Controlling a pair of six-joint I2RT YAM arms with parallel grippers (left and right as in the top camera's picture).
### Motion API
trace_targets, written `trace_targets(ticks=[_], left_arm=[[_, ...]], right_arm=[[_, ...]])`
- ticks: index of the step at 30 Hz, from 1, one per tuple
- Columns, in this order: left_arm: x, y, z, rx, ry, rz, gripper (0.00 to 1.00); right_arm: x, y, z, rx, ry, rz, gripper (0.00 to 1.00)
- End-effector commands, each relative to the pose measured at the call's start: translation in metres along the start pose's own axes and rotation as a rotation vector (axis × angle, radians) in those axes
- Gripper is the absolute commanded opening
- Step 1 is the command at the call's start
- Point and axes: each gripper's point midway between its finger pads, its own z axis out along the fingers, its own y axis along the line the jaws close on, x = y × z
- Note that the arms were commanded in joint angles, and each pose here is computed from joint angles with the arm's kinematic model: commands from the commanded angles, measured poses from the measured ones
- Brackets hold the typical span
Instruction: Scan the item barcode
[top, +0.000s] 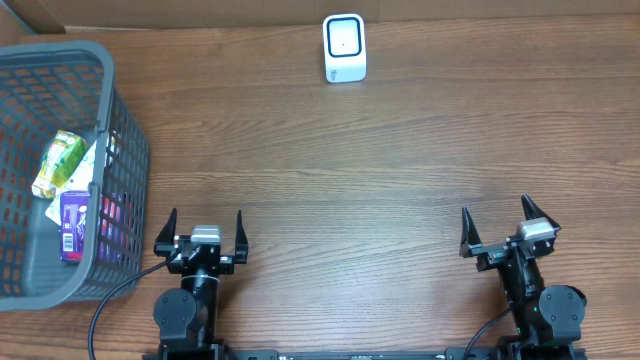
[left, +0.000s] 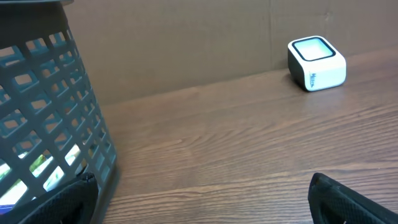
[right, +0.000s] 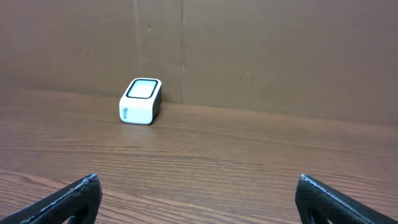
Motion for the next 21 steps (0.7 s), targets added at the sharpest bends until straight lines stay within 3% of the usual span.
trace_targets(ticks=[1,4,13,21], left_arm=[[0.000,-0.002,0.000,0.009,-0.004,-0.132,0.99],[0.002,-0.002,0.000,0.010,0.002,-0.201,0.99],[-0.015,-0.005,-0.001,0.045,0.010,-0.204,1.00],[-0.070,0.001,0.002,0.071,0.010,-0.204,1.00]], right_arm=[[0.003,-0.002,0.000,0.013,0.001,0.065,1.00],[0.003,-0.002,0.000,0.012,0.001,0.096,1.00],[-0.004,0.000,-0.002,0.000,0.000,0.146,1.00],[-0.043,0.001,-0.013,0.001,0.004,0.146,1.00]])
